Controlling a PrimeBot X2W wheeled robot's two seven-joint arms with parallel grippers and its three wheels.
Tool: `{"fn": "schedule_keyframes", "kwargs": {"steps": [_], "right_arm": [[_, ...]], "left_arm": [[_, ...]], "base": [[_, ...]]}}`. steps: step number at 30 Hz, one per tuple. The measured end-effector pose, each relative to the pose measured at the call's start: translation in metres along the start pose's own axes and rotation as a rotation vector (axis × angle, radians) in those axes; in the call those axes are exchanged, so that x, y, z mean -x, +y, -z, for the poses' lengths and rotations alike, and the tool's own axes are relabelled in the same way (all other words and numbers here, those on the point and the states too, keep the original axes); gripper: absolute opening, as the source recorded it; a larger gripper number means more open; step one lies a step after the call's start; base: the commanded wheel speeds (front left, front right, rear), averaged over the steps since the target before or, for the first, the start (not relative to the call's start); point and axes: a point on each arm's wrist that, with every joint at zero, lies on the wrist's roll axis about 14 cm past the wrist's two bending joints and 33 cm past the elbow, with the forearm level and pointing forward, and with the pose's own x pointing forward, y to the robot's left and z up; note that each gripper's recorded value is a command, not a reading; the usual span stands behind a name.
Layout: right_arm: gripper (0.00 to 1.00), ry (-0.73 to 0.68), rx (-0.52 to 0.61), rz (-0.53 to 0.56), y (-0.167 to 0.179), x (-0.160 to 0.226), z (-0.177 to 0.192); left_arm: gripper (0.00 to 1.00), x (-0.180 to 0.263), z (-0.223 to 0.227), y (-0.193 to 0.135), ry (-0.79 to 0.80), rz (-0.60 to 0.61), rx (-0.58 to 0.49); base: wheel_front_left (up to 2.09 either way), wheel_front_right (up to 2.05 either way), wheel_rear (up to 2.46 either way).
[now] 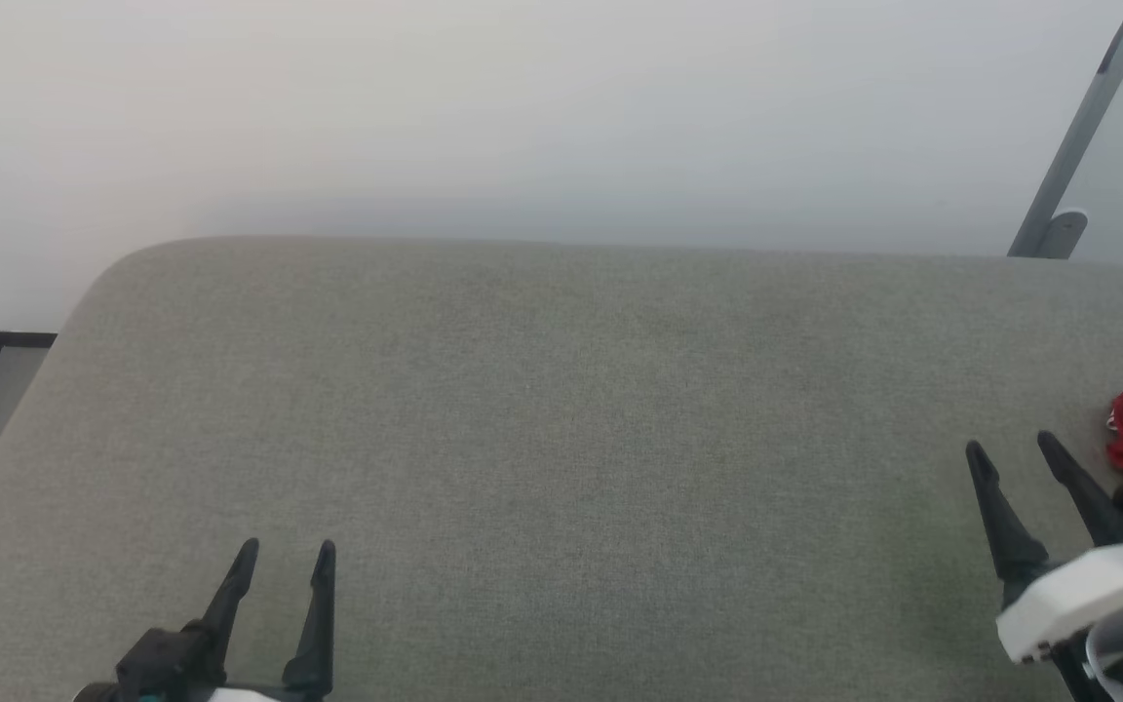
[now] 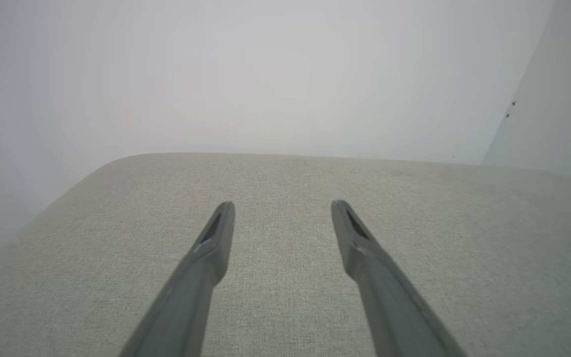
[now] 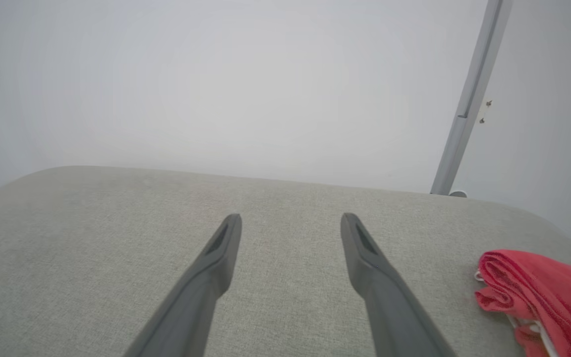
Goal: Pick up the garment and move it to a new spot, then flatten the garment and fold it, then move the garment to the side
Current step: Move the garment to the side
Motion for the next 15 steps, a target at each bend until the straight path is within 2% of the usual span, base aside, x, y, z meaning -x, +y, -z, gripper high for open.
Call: {"fn": "schedule_keyframes", "kwargs": {"steps": [15], "right_arm": [[1.0,-0.053,-0.032,0.079,-0.007,0.04,-0.006]], "left_arm": [[1.0,0.018,-0.007,0.004,-0.025,-0.015,0.008]], "base": [[0.0,0.0,0.0]]}}
